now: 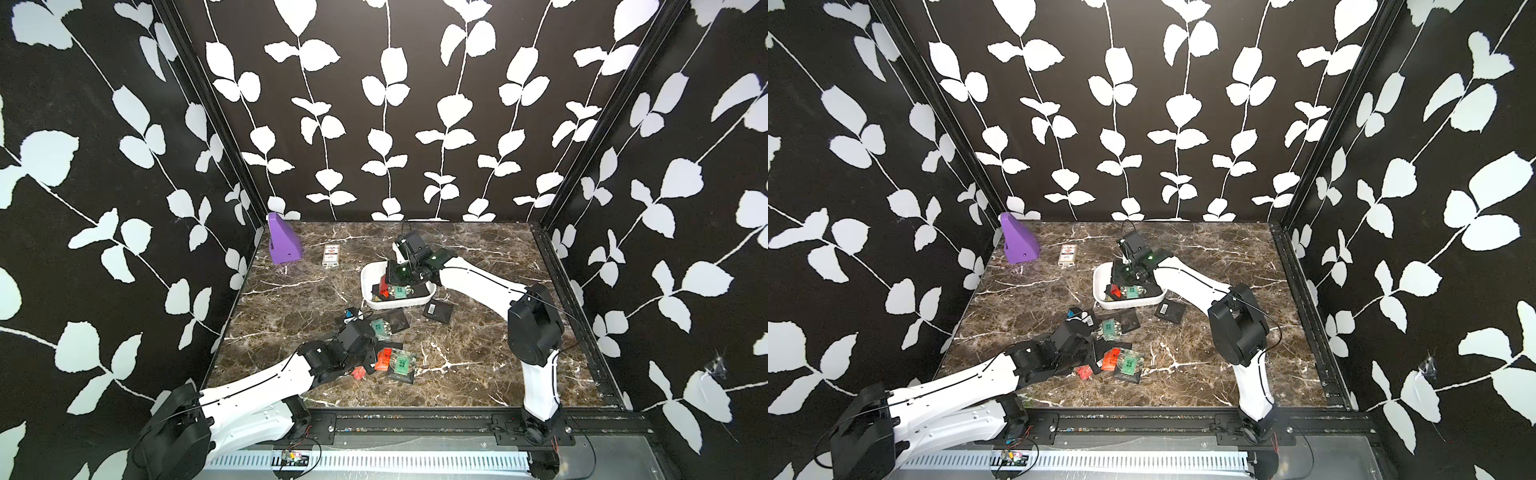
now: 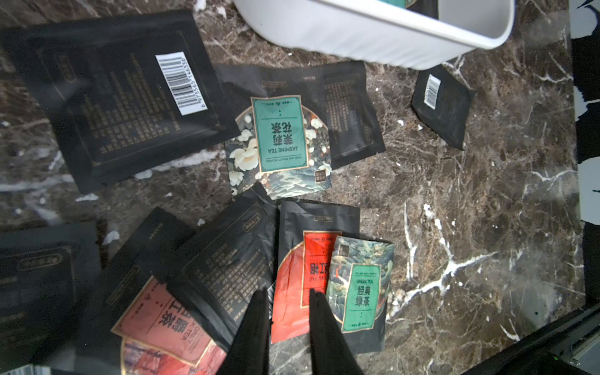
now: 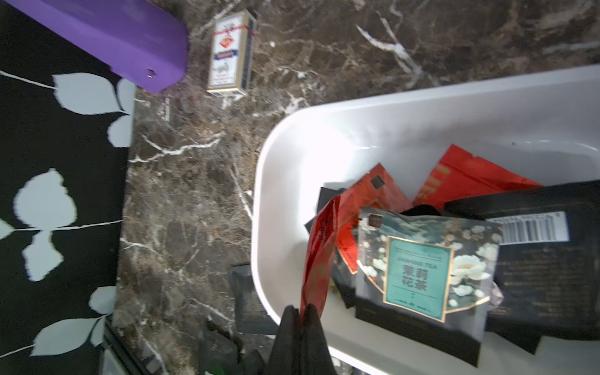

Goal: Put the tea bags into the storage box
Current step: Place the tea bag in the storage box.

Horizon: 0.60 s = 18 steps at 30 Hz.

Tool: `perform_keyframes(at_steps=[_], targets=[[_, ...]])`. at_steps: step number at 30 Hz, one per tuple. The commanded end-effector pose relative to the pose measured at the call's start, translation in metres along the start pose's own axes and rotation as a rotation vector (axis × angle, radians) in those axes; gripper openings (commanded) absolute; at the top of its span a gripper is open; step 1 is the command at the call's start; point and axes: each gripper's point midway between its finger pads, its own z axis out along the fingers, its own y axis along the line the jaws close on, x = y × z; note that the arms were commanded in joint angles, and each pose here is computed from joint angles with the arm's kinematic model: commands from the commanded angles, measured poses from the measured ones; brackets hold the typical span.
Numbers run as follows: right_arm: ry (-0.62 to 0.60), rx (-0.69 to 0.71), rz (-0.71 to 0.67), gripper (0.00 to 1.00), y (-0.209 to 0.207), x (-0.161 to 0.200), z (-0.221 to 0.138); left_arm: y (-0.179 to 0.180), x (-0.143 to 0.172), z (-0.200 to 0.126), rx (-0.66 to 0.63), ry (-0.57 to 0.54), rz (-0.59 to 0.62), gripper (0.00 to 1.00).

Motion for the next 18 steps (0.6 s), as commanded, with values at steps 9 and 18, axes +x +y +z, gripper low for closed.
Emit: perform_keyframes(at_steps=[9, 18], targets=[[-0.098, 0.207, -0.061, 0.40, -0.051, -0.020, -0.068, -0.004, -0.003, -0.009, 0.030, -0.005, 0.002, 0.21], [-0.151, 0.141, 0.027, 0.42, -0.068, 0.041, -0.130, -0.022, 0.006, -0.002, 0.093, 0.065, -0.040, 0.02]])
